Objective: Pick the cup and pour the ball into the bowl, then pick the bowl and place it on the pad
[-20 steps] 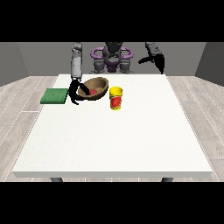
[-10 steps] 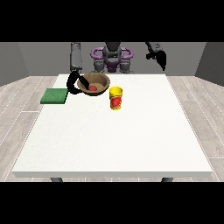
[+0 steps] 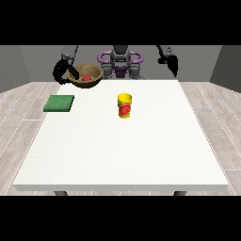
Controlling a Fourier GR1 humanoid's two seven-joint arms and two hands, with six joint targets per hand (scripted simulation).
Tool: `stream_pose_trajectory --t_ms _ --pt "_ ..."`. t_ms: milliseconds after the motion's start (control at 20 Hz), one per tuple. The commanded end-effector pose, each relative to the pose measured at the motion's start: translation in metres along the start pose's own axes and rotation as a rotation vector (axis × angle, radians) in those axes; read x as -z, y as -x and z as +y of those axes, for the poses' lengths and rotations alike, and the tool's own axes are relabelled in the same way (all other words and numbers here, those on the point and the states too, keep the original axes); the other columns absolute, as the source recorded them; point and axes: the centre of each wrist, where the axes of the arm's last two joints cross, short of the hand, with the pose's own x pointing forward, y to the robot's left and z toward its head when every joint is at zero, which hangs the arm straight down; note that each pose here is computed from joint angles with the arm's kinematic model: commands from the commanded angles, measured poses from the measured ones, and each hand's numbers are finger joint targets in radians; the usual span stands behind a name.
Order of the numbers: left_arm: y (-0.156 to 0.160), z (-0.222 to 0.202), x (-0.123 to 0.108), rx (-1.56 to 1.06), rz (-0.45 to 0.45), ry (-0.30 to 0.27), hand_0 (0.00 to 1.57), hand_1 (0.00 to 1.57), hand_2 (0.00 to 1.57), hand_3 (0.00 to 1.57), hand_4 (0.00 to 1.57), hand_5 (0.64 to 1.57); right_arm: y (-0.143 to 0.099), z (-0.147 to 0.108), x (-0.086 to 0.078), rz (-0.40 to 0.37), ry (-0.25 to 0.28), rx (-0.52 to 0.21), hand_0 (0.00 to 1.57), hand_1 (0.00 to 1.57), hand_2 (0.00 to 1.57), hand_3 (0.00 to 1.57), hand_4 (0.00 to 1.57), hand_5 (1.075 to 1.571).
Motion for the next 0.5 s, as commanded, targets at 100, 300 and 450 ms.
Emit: stream_pose_trajectory --t_ms 100,300,450 --pt "-0.009 0.001 -0.002 -0.011 -0.082 0.035 0.00 0.00 0.00 0.00 1.03 1.430 -0.003 -0.085 0.013 -0.045 0.090 0.044 1.57 1.57 1.57 0.47 0.83 1.570" --pt "-0.026 0.035 0.016 -0.037 -0.119 0.006 0.00 0.00 0.00 0.00 1.22 1.481 0.000 -0.112 0.013 -0.088 0.087 0.053 1.57 1.57 1.57 0.47 0.83 1.570" --pt "-0.069 0.094 0.033 -0.055 -0.216 -0.021 0.00 0.00 0.00 0.00 1.31 1.525 0.009 -0.145 0.014 -0.113 0.173 0.076 1.57 1.57 1.57 0.00 0.91 1.571"
